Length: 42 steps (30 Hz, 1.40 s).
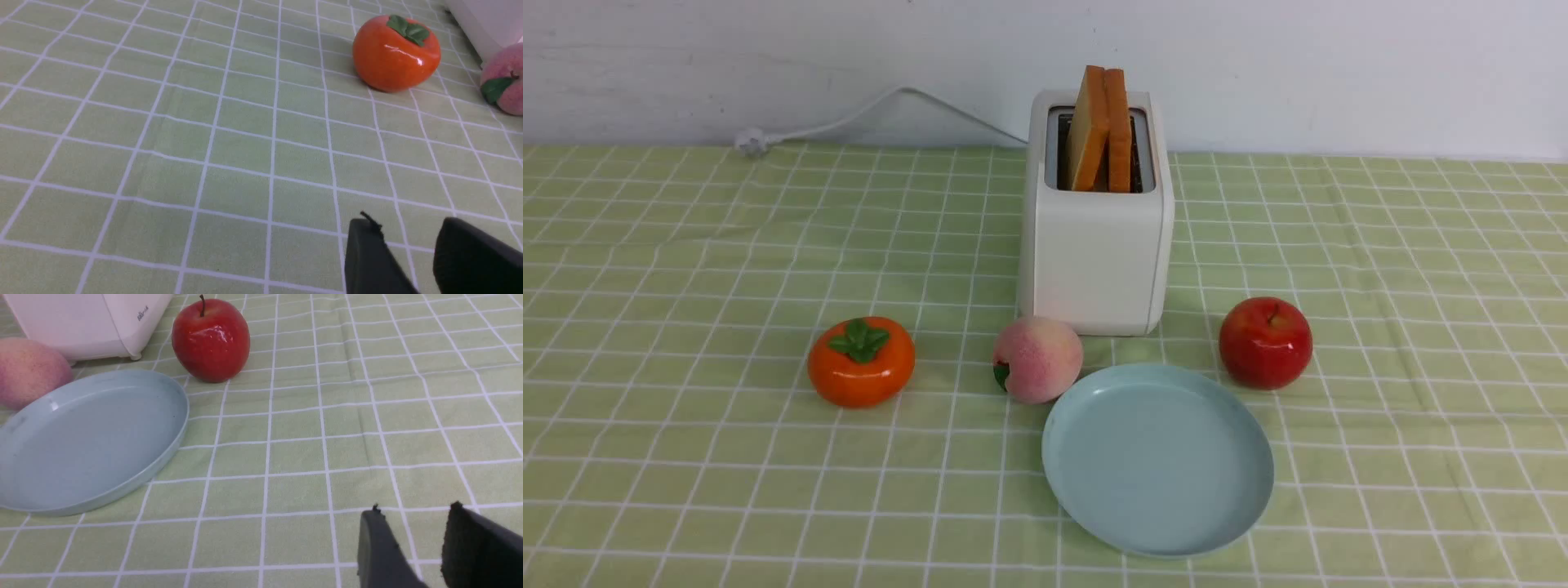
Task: Take toasted bread from bread machine on green coffee tablecloth place on plate.
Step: 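Reach for a toast slice standing in the toaster with the left gripper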
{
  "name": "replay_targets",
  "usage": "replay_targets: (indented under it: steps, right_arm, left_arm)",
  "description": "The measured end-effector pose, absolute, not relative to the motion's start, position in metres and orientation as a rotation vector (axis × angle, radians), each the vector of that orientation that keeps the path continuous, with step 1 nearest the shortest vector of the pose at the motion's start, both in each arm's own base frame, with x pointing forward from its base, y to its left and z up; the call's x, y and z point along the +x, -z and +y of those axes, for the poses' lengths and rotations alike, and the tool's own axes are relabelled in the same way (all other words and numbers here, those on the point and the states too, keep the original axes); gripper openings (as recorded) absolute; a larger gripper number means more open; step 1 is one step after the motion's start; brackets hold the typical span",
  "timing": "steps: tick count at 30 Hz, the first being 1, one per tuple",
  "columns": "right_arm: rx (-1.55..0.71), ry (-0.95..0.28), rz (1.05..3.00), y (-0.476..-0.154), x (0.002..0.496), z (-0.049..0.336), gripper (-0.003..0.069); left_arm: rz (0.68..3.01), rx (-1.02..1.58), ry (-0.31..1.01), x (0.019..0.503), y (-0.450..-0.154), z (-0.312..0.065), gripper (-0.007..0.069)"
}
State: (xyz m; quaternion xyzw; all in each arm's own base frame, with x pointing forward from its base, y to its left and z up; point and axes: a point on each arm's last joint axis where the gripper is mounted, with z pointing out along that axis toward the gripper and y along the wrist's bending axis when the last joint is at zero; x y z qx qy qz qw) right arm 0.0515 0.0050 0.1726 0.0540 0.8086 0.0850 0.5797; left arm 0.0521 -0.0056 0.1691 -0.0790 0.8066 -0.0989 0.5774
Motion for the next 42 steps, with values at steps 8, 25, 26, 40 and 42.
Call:
replay_targets:
  steps: [8, 25, 26, 40, 42]
  right_arm:
    - [0.127, -0.2, 1.89, -0.173, 0.052, 0.005, 0.024]
    - [0.127, -0.2, 1.89, -0.173, 0.052, 0.005, 0.024]
    - [0.127, -0.2, 1.89, -0.173, 0.052, 0.005, 0.024]
    - [0.127, -0.2, 1.89, -0.173, 0.052, 0.005, 0.024]
    - [0.127, -0.2, 1.89, -0.173, 0.052, 0.005, 0.024]
  left_arm:
    - [1.888, -0.185, 0.232, 0.052, -0.169, -0.006, 0.0237]
    - [1.888, -0.185, 0.232, 0.052, -0.169, -0.006, 0.0237]
    - [1.888, -0.185, 0.232, 0.052, -0.169, -0.006, 0.0237]
    - [1.497, -0.509, 0.585, 0.057, -0.199, -0.003, 0.0237]
    - [1.443, -0.591, 0.667, 0.057, -0.202, -0.002, 0.0237]
